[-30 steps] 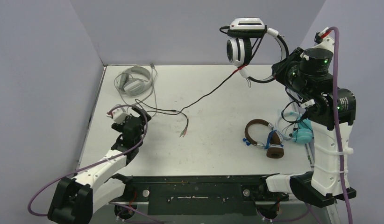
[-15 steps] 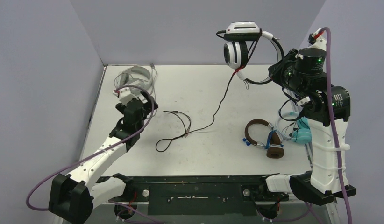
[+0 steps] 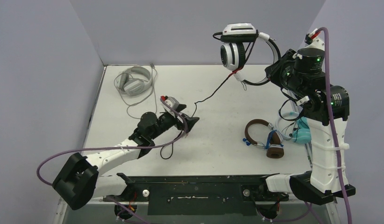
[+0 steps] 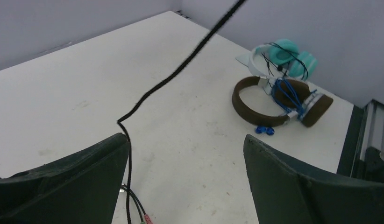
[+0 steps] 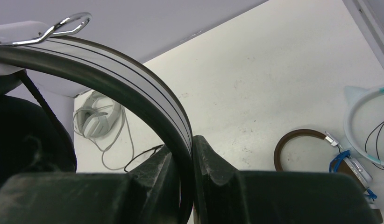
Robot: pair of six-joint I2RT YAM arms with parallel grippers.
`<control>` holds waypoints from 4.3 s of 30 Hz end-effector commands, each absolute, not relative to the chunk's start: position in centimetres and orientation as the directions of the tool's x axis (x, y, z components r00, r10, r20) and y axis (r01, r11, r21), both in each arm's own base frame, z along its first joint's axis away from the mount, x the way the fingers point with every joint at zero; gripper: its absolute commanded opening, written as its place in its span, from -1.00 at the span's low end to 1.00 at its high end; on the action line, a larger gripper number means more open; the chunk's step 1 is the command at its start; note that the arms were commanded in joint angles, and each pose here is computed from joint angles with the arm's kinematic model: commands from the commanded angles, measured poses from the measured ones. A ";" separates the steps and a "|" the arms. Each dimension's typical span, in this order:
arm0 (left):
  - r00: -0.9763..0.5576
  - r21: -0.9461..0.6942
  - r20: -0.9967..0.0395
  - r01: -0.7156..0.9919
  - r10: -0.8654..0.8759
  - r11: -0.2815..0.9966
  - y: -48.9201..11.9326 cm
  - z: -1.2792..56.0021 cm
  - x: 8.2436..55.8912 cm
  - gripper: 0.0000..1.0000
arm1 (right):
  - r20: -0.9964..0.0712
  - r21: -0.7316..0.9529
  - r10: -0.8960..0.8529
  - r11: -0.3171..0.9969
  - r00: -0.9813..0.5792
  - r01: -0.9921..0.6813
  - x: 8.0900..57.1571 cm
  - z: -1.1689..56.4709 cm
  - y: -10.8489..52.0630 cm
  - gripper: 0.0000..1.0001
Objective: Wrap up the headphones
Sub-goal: Wrap the headphones cable around the headphones.
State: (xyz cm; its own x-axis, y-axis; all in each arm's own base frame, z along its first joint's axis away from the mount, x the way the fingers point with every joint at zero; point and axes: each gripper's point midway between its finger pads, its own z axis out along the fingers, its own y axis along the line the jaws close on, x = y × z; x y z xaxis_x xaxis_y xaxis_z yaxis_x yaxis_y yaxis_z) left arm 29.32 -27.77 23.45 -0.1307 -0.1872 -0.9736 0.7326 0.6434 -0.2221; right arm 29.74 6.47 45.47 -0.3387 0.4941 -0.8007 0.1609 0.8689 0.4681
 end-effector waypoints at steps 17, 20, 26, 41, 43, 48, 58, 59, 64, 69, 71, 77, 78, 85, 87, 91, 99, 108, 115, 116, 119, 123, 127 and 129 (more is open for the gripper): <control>0.102 0.068 -0.995 0.804 -0.024 0.590 -36.0 18.8 36.0 -0.04 | -0.787 0.564 0.545 0.826 -0.287 0.023 29.7 49.3 8.4 -1.00; 0.083 0.058 -0.996 0.793 -0.014 0.606 -36.0 17.8 37.0 -0.63 | -0.784 0.562 0.535 0.827 -0.316 0.006 29.5 48.9 8.9 -1.00; -0.035 -0.125 -0.986 0.796 -0.161 0.592 -33.3 17.4 39.0 -1.00 | -0.797 0.524 0.417 0.838 -0.437 -0.155 28.0 46.8 11.6 -1.00; -0.184 -0.267 -0.961 0.814 -0.207 0.516 -32.3 15.5 40.7 -1.00 | -0.736 0.580 0.018 0.532 -0.677 -0.617 18.6 36.8 19.9 -1.00; -0.187 -0.276 -0.958 0.810 -0.218 0.518 -31.9 15.9 41.3 -1.00 | -0.724 0.578 -0.033 0.516 -0.689 -0.632 17.5 35.0 20.7 -1.00; -0.185 -0.306 -0.942 0.813 -0.279 0.495 -30.6 19.0 42.8 -1.00 | -0.653 0.529 -0.203 0.568 -0.730 -0.631 15.1 27.9 21.8 -1.00; -0.111 -0.235 -0.963 0.795 -0.246 0.559 -29.1 25.1 43.5 -1.00 | -0.488 0.135 -0.318 0.892 -0.813 -0.430 17.1 16.8 17.6 -1.00; -0.112 -0.232 -0.965 0.791 -0.239 0.566 -29.0 25.2 43.3 -1.00 | -0.496 0.081 -0.304 0.916 -0.814 -0.392 17.9 16.7 16.8 -1.00; -0.115 -0.217 -0.972 0.772 -0.205 0.597 -28.8 25.4 42.0 -1.00 | -0.508 -0.081 -0.287 0.955 -0.812 -0.286 20.2 16.3 14.5 -1.00; -0.107 -0.181 -0.982 0.767 -0.155 0.616 -29.4 26.1 40.6 -1.00 | -0.524 -0.245 -0.281 0.954 -0.804 -0.173 22.2 16.3 12.2 -1.00; -0.115 -0.163 -0.986 0.757 -0.117 0.632 -29.6 26.0 40.1 -0.99 | -0.553 -0.307 -0.268 0.946 -0.789 -0.107 23.2 16.8 11.0 -1.00; -0.183 -0.179 -0.982 0.789 -0.054 0.588 -32.0 26.3 37.3 -0.97 | -0.649 -0.397 -0.174 0.908 -0.741 0.134 26.2 18.5 7.4 -1.00; -0.194 -0.185 -0.980 0.794 -0.047 0.579 -32.4 26.4 36.8 -0.96 | -0.671 -0.388 -0.155 0.907 -0.725 0.165 26.7 18.9 7.2 -1.00; -0.291 -0.284 -0.955 0.828 -0.063 0.484 -34.7 27.7 34.1 -0.97 | -0.753 -0.343 -0.108 0.907 -0.649 0.246 29.0 20.3 6.9 -1.00; -0.331 -0.331 -0.940 0.831 -0.080 0.448 -35.1 28.3 33.4 -0.96 | -0.762 -0.351 -0.104 0.896 -0.640 0.272 29.3 20.3 6.6 -1.00; -0.406 -0.420 -0.907 0.847 -0.114 0.326 -36.2 29.6 31.2 -0.95 | -0.793 -0.311 -0.020 0.872 -0.609 0.377 30.4 20.0 5.4 -1.00; -0.484 -0.495 -0.869 0.855 -0.105 0.153 -38.1 27.2 25.9 -0.94 | -0.834 0.058 0.295 0.888 -0.467 0.456 34.4 21.5 4.9 -1.00; -0.543 -0.546 -0.837 0.835 -0.062 0.065 -40.9 22.9 21.7 -0.79 | -0.819 0.266 0.420 0.881 -0.391 0.391 36.1 25.9 6.8 -1.00; -0.523 -0.528 -0.849 0.842 -0.074 0.110 -41.4 20.8 22.4 -0.64 | -0.791 0.378 0.475 0.875 -0.385 0.303 35.5 28.9 8.6 -1.00; -0.519 -0.525 -0.851 0.844 -0.079 0.114 -41.5 20.6 22.6 -0.64 | -0.790 0.383 0.476 0.875 -0.386 0.295 35.3 29.3 8.7 -1.00; -0.500 -0.508 -0.861 0.850 -0.087 0.143 -41.7 19.8 23.3 -0.62 | -0.789 0.389 0.472 0.879 -0.393 0.275 34.7 30.3 8.8 -1.00; -0.477 -0.486 -0.874 0.857 -0.093 0.171 -41.7 18.7 23.8 -0.47 | -0.790 0.363 0.448 0.892 -0.419 0.269 34.2 31.4 8.7 -1.00; -0.449 -0.468 -0.883 0.868 -0.137 0.170 -41.9 18.2 23.8 -0.29 | -0.792 0.369 0.444 0.895 -0.419 0.250 33.8 33.0 8.8 -1.00; -0.435 -0.459 -0.886 0.873 -0.162 0.165 -42.1 18.2 23.8 -0.18 | -0.792 0.381 0.447 0.894 -0.415 0.237 33.6 33.7 8.9 -1.00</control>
State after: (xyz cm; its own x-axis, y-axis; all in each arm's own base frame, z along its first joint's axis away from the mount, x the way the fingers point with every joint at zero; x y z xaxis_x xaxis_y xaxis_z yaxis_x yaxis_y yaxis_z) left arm 23.40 -41.37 16.42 -0.5311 -0.0616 -0.8450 0.8244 0.1926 -0.5322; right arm 33.29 8.12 28.42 -0.5202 0.3838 -0.7629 0.2976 0.9188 0.2593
